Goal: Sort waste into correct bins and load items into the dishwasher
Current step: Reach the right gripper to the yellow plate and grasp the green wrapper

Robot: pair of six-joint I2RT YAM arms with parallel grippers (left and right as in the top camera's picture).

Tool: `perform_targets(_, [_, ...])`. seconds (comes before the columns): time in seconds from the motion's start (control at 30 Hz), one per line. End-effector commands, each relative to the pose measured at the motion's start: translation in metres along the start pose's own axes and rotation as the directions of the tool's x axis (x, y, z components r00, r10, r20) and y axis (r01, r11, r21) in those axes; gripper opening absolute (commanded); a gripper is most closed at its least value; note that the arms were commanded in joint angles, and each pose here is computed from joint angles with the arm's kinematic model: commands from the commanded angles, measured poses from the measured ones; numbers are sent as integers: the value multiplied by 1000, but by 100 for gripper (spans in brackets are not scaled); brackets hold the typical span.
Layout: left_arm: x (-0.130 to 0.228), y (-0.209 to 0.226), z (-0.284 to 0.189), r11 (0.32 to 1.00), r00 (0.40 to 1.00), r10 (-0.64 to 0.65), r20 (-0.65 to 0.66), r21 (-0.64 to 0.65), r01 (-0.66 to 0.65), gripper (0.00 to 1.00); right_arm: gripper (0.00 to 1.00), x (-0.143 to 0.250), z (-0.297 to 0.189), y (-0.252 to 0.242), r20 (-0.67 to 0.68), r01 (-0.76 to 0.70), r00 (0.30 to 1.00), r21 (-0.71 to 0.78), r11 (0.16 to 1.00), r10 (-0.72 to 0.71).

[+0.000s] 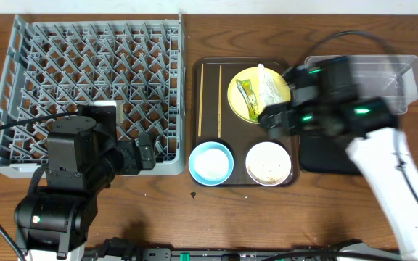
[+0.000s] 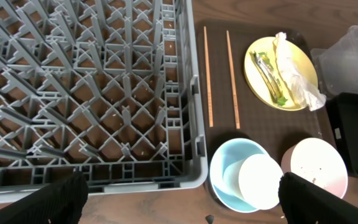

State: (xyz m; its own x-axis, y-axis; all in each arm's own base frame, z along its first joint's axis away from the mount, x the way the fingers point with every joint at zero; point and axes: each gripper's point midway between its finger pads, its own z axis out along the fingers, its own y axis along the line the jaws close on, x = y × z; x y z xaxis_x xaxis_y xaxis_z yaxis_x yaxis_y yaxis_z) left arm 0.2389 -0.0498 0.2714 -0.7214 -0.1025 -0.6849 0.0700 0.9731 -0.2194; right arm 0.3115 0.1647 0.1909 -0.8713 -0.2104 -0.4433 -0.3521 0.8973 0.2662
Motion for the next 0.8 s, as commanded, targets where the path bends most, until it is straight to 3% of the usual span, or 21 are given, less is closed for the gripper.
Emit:
perform_targets(0.0, [-5,-4,-6,1000,1000,13,20,17,-14,98,98,-13,19,-13,32,27,999,241,970,-35])
perform_targets(0.13, [-5,-4,-6,1000,1000,13,20,17,-14,98,75,-35,43,-7,98,-3,995,236,972,-21])
perform_targets(0.37, [-5,-4,-6,1000,1000,13,20,17,-14,98,59,-63,102,-15,150,-32,989,218,975,-2])
perform_targets(0.43, [-5,-4,-6,1000,1000,13,20,17,-14,98,47,-60,128,-20,129,-28,992,239,971,-3])
perform_targets(0.6, [-5,-4,-6,1000,1000,13,20,17,-14,98,47,-47,177,-49,87,-53,996,317,947,27])
perform_targets(0.77, [-5,-4,-6,1000,1000,13,20,17,-14,98,32,-34,196,-59,41,-48,999,340,939,36])
